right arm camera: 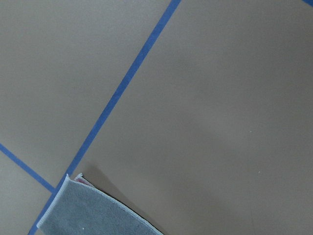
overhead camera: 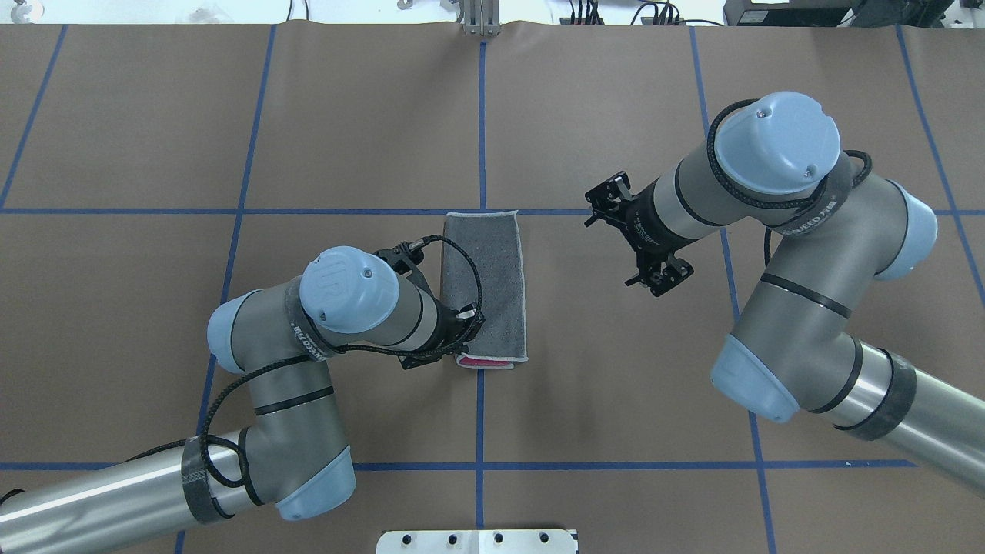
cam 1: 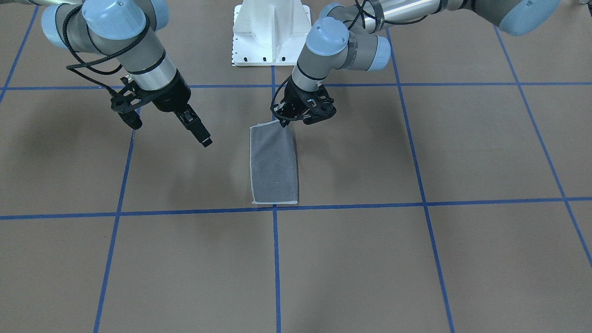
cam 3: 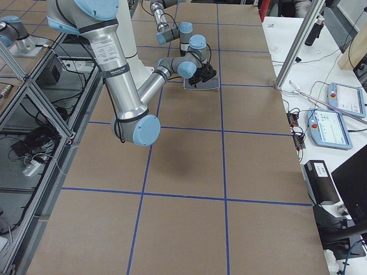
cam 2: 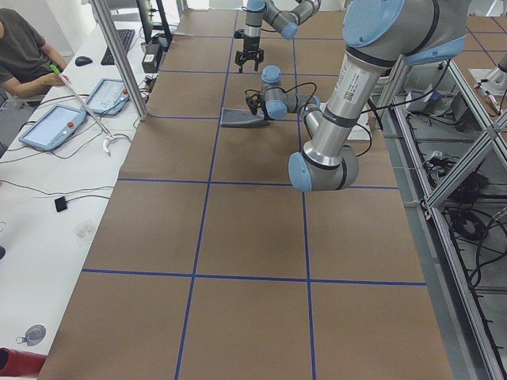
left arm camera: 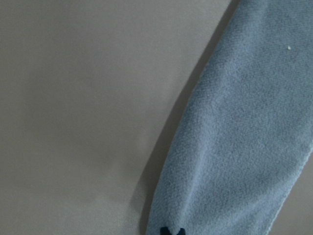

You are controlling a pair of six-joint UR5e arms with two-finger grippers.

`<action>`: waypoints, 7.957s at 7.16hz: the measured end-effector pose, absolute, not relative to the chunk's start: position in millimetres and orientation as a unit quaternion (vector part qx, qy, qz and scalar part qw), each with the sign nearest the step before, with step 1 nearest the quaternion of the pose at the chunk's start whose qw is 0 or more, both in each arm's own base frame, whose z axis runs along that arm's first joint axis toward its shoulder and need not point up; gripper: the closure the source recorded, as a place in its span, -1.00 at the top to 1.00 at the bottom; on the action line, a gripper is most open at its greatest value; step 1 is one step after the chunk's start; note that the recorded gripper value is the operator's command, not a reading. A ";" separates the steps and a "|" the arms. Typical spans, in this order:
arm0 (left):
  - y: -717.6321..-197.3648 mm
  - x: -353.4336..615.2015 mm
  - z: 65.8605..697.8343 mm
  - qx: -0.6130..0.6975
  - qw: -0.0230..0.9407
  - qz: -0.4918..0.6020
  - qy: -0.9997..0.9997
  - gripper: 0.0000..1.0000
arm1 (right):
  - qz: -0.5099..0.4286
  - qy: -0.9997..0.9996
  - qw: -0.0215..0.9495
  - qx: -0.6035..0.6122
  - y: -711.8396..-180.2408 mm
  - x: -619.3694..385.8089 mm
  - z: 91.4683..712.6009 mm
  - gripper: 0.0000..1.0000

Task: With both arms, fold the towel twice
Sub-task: 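Grasp the towel's near end with the left gripper and lift it, then fold the held near end over toward the far end with the left gripper, then release the towel and raise the left gripper while the right gripper approaches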

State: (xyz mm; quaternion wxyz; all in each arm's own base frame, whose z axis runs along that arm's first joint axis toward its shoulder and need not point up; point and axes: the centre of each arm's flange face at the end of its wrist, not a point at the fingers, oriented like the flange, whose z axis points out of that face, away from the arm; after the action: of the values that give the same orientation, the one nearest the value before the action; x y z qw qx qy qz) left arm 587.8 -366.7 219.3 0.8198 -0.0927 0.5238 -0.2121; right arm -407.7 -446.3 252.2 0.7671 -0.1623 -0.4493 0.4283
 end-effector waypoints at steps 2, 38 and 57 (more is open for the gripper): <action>-357.1 567.9 231.0 -0.092 0.802 -0.209 0.552 -1.00 | 0.428 -0.450 0.767 -0.162 -446.3 -407.7 251.7 1.00; -531.9 589.3 176.1 0.072 0.703 -0.398 0.584 1.00 | 0.388 -0.432 0.800 -0.152 -481.5 -367.5 300.1 1.00; -528.7 472.3 237.3 0.006 0.714 -0.370 0.595 1.00 | 0.397 -0.485 0.771 -0.113 -533.6 -574.1 277.9 0.54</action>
State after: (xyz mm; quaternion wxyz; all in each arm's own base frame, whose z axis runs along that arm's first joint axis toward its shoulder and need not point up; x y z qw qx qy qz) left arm 472.3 -528.7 237.3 0.7137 0.0062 0.5946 -0.3702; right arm -574.1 -533.6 277.9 0.7715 -0.1130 -0.4845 0.3966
